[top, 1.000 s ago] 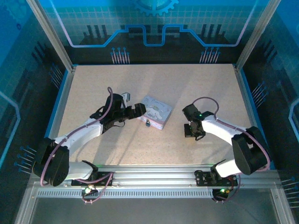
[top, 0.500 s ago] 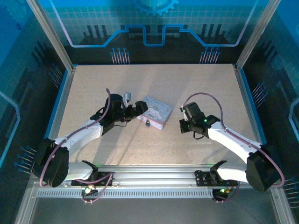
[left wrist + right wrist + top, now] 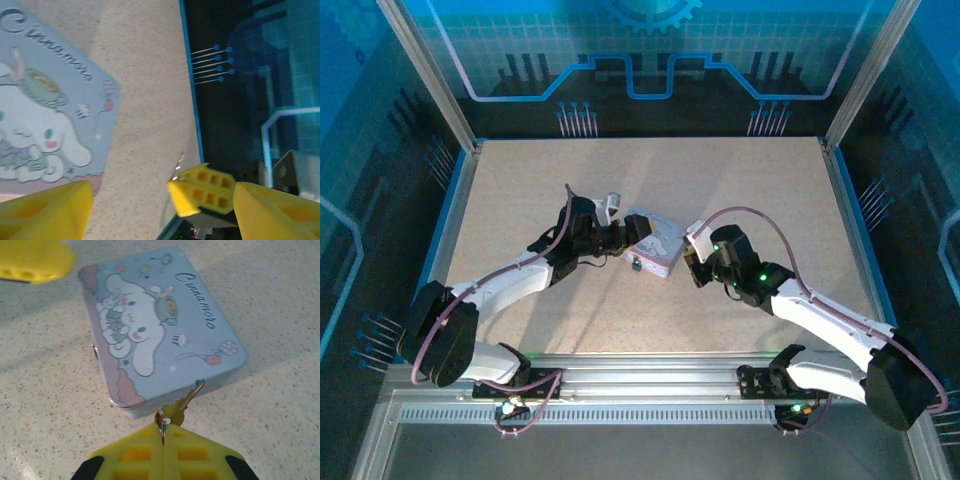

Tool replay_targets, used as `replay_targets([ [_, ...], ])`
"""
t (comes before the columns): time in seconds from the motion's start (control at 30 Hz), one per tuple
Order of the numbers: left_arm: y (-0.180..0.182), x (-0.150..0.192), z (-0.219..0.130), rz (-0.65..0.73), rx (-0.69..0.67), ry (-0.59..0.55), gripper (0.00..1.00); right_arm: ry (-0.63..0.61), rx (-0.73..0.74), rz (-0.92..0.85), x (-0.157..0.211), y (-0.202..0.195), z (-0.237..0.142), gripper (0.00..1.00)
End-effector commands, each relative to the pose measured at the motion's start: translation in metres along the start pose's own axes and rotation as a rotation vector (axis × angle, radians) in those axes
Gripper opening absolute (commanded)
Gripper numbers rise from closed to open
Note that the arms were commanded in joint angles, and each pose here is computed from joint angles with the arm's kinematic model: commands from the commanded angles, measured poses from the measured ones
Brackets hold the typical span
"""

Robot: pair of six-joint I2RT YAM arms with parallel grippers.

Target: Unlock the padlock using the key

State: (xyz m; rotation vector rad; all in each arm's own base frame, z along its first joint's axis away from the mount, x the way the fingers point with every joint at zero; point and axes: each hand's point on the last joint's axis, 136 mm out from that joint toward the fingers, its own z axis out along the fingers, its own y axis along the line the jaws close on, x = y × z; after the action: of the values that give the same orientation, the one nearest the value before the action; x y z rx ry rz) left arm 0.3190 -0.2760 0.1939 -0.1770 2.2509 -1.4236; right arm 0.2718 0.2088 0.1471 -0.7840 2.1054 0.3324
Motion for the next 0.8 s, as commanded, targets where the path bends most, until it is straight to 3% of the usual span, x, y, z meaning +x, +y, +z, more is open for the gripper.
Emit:
replay_targets([
  [0.0, -0.033, 0.001, 0.007, 0.05, 0.09, 0.023, 0.71, -0.112, -0.047, -0.121, -0.018, 0.018, -0.003, 0.0],
  [0.37, -0.038, 0.02, 0.018, 0.091, 0.101, 0.089, 0.58, -0.197, -0.037, -0.365, -0.021, 0.03, -0.004, 0.0],
  [0.77, -0.031, 0.038, 0.039, 0.129, 0.072, 0.148, 0.48, -0.258, -0.052, -0.419, -0.04, 0.036, -0.006, 0.0],
])
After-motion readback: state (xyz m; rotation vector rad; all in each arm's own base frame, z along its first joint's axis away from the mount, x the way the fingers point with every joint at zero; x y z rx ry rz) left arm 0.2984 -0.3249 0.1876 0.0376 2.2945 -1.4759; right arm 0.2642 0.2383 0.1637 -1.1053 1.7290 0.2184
